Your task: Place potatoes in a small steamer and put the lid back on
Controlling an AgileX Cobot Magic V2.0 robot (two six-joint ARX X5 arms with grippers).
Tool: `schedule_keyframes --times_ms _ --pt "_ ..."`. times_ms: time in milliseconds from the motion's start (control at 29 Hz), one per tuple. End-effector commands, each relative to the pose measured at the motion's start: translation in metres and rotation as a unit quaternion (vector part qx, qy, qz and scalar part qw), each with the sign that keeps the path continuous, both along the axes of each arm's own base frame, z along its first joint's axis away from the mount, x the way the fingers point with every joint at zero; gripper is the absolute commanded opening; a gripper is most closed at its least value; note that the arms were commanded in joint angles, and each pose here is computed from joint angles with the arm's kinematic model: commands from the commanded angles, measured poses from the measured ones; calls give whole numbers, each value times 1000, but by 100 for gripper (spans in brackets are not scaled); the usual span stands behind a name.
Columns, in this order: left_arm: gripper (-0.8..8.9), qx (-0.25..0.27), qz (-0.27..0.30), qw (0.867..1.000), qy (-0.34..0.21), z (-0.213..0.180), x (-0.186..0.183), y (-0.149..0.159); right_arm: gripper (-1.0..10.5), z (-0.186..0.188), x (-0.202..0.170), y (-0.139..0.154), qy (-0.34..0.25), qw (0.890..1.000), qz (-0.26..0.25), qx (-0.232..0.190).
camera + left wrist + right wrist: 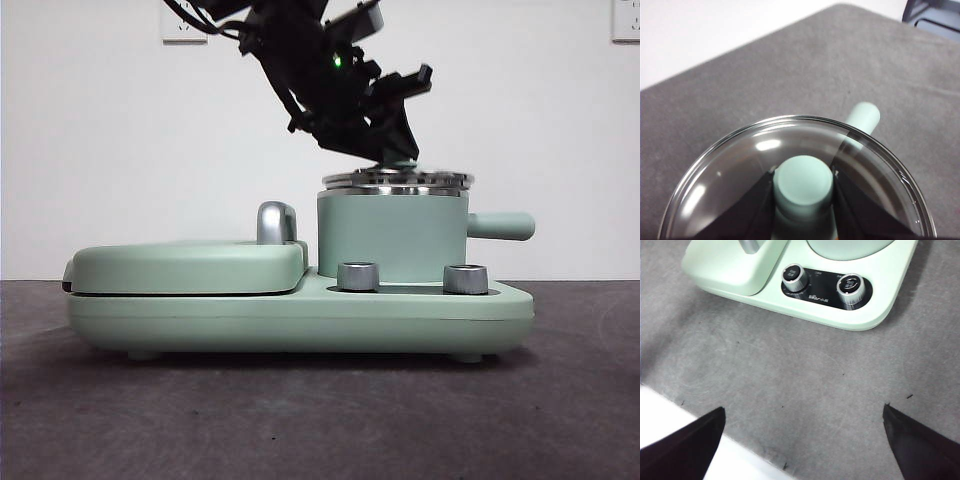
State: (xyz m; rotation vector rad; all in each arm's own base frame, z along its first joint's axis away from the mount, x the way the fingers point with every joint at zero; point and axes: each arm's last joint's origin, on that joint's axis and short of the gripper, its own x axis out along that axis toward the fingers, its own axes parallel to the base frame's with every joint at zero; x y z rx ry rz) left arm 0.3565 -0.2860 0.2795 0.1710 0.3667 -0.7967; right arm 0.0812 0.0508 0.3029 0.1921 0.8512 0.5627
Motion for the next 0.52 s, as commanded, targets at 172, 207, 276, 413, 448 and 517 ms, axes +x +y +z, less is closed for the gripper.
schedule_keyframes --times_ms 172,207,276,413,448,517 --pt "17 5 -16 999 -44 9 2 -6 503 3 1 1 -1 1000 -2 8" --pt "17 7 -16 999 -45 9 3 -6 503 3 1 1 -1 1000 -2 8" --pt "17 7 -16 999 -44 8 3 -5 503 3 1 1 -1 1000 -2 8" --pt "17 8 -16 999 -43 7 4 -6 503 3 1 1 -1 1000 -2 9" --pt "17 9 -16 999 -42 6 4 -6 503 3 0 1 0 1000 -2 9" --pt "17 11 -16 999 -39 3 5 -7 503 3 1 1 0 1000 -2 9"
